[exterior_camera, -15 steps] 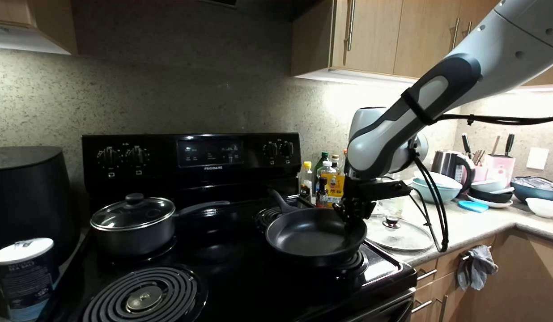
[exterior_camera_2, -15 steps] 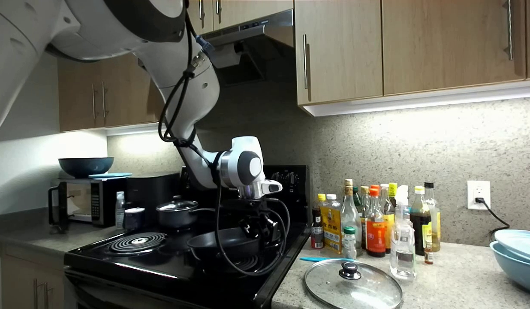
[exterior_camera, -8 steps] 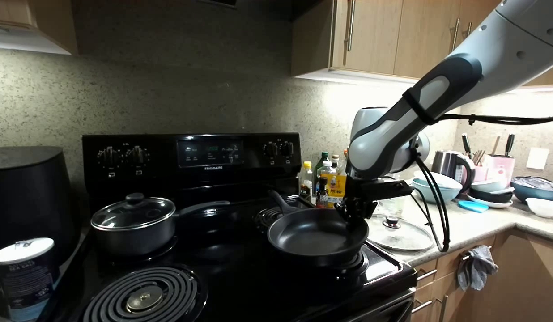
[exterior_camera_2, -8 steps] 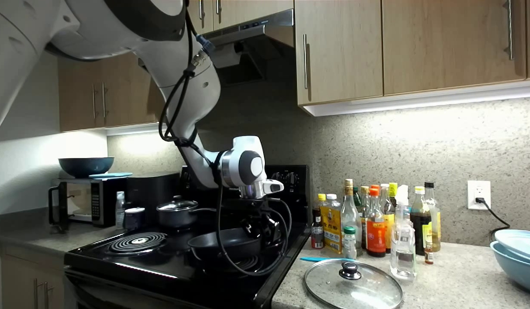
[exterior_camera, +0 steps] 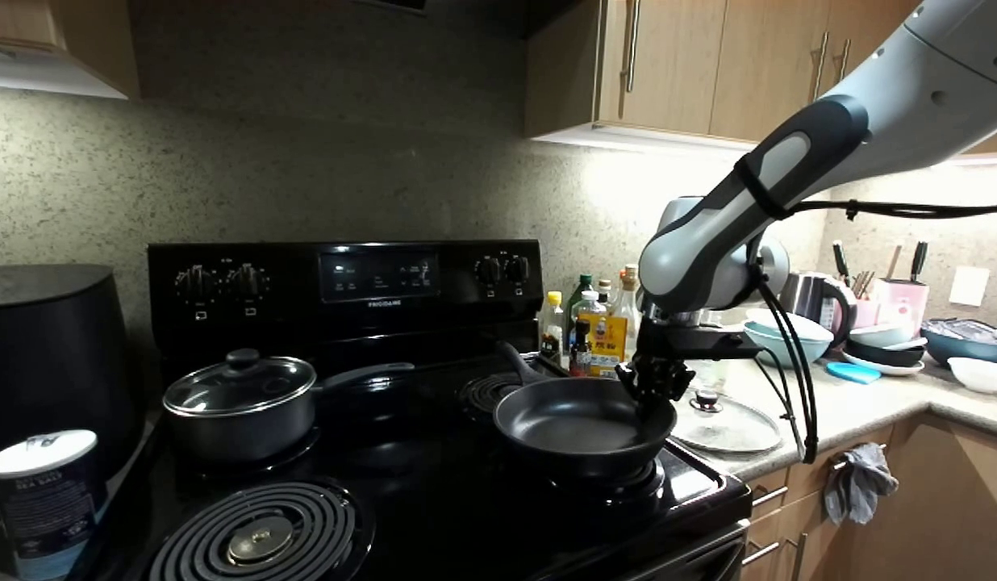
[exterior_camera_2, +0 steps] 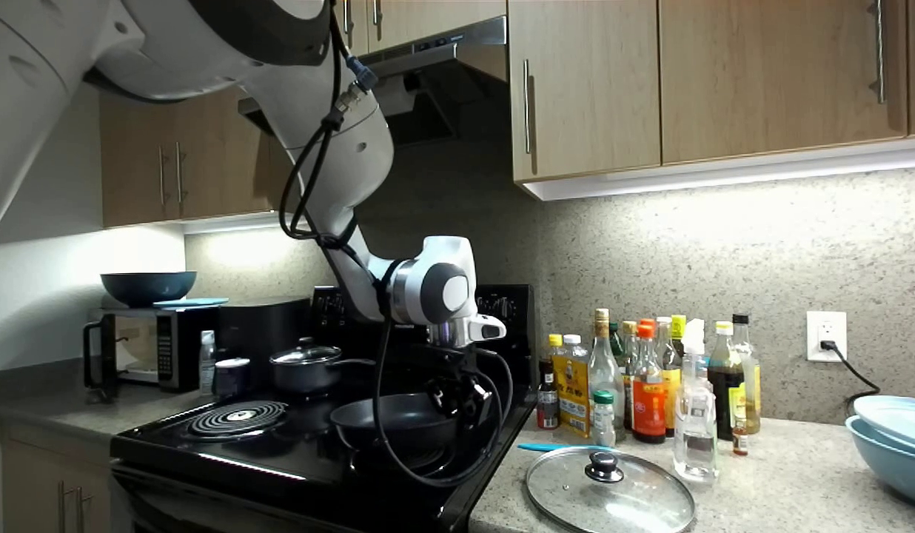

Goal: Remove the lid from the pot

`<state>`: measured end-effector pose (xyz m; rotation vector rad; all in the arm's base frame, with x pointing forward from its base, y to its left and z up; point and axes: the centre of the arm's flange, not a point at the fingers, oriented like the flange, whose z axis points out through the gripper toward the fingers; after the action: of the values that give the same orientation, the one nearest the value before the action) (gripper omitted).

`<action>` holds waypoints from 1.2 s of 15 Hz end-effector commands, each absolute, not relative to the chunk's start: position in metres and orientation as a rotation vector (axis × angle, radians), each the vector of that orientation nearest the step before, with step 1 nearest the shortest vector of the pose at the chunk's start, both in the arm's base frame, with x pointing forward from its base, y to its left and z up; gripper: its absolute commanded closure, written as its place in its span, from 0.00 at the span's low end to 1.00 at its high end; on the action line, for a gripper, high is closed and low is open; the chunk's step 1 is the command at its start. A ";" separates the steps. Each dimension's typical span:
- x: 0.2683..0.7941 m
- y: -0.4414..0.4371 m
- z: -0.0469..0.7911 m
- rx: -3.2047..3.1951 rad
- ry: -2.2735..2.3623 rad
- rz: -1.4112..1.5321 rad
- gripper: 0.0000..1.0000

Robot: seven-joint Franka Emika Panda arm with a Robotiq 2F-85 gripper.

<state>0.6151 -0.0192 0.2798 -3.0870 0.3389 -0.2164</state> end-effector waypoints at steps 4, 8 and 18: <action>0.608 -0.012 0.273 -3.112 0.296 -0.220 0.97; 0.601 -0.002 0.266 -3.136 0.234 -0.228 0.97; 0.610 -0.007 0.278 -3.103 0.278 -0.272 0.87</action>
<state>0.6105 -0.0072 0.2783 -3.1028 0.2785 -0.2722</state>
